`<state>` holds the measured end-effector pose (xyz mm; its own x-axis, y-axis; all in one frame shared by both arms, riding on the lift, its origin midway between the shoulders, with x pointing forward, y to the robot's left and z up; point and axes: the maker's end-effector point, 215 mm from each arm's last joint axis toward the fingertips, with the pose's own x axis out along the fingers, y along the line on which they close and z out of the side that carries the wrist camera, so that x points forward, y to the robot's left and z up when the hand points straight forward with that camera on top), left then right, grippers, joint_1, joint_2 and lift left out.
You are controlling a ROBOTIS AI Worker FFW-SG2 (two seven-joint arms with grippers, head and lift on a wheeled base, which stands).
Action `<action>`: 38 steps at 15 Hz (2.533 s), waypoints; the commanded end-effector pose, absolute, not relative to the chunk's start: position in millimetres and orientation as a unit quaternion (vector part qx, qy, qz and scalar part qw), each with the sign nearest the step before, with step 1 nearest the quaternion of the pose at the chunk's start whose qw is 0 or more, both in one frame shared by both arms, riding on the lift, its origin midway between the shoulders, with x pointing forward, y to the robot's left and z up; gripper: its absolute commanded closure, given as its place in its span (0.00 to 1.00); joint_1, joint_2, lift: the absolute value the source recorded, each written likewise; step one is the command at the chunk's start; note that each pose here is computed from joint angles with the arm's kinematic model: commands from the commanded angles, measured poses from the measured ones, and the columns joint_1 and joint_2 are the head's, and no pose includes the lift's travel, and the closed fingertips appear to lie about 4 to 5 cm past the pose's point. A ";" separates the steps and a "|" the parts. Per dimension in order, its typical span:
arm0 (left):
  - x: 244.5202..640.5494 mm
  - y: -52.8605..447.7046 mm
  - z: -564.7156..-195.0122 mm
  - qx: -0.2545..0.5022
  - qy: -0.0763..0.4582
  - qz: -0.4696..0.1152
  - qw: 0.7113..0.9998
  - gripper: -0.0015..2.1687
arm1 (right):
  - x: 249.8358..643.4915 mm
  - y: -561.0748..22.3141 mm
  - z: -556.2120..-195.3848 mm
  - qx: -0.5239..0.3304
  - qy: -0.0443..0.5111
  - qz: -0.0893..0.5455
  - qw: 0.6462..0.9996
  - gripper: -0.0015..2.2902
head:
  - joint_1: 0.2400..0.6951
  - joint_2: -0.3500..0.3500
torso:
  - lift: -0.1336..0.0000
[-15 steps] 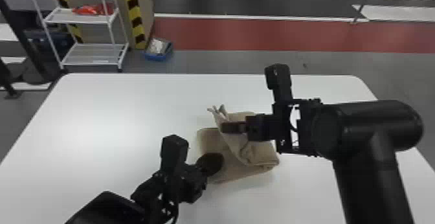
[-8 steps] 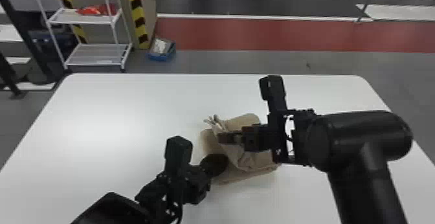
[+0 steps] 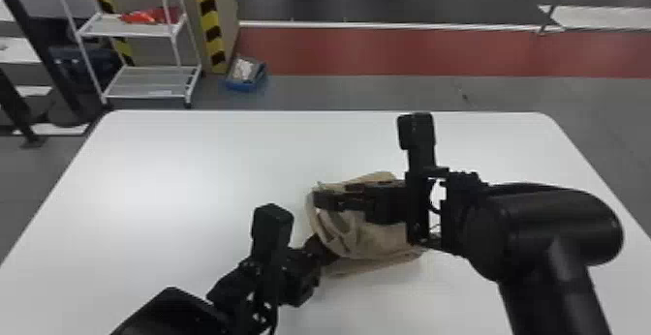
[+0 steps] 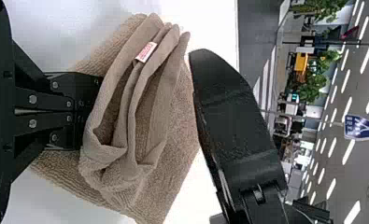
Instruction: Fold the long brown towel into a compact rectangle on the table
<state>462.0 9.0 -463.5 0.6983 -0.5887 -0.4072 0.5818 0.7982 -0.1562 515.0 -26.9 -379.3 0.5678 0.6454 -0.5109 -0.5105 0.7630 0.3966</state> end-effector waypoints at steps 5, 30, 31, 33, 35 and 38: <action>471.9 12.3 -453.6 -0.012 0.203 -0.307 0.930 0.79 | 500.5 -83.2 -364.6 0.172 0.262 0.315 0.896 0.19 | 1.00 0.43 | 0.07; 480.5 9.3 -448.5 -0.006 0.201 -0.316 0.927 0.79 | 437.5 -189.1 -439.0 0.227 0.274 0.271 0.894 0.95 | 1.00 0.19 | 0.07; 477.1 10.3 -448.2 -0.004 0.203 -0.316 0.927 0.79 | 445.4 -190.3 -439.1 0.226 0.274 0.268 0.896 0.95 | 1.00 0.19 | 0.07; 464.2 17.6 -440.7 -0.001 0.201 -0.314 0.928 0.79 | 467.8 -192.8 -437.5 0.198 0.272 0.256 0.906 0.95 | 1.00 0.19 | 0.07; 445.7 28.5 -423.3 -0.001 0.199 -0.315 0.928 0.79 | 492.3 -192.0 -429.6 0.173 0.266 0.250 0.915 0.95 | 1.00 0.20 | 0.07; 429.8 53.3 -390.7 0.006 0.186 -0.304 0.934 0.79 | 534.2 -185.0 -423.5 0.152 0.271 0.248 0.918 0.95 | 1.00 0.23 | 0.07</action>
<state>436.2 42.1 -406.1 0.7316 -0.5761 -0.3645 0.5790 0.8074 -0.1140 514.7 -189.6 -427.3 0.7350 0.5371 -0.4138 -0.3651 0.8278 0.4260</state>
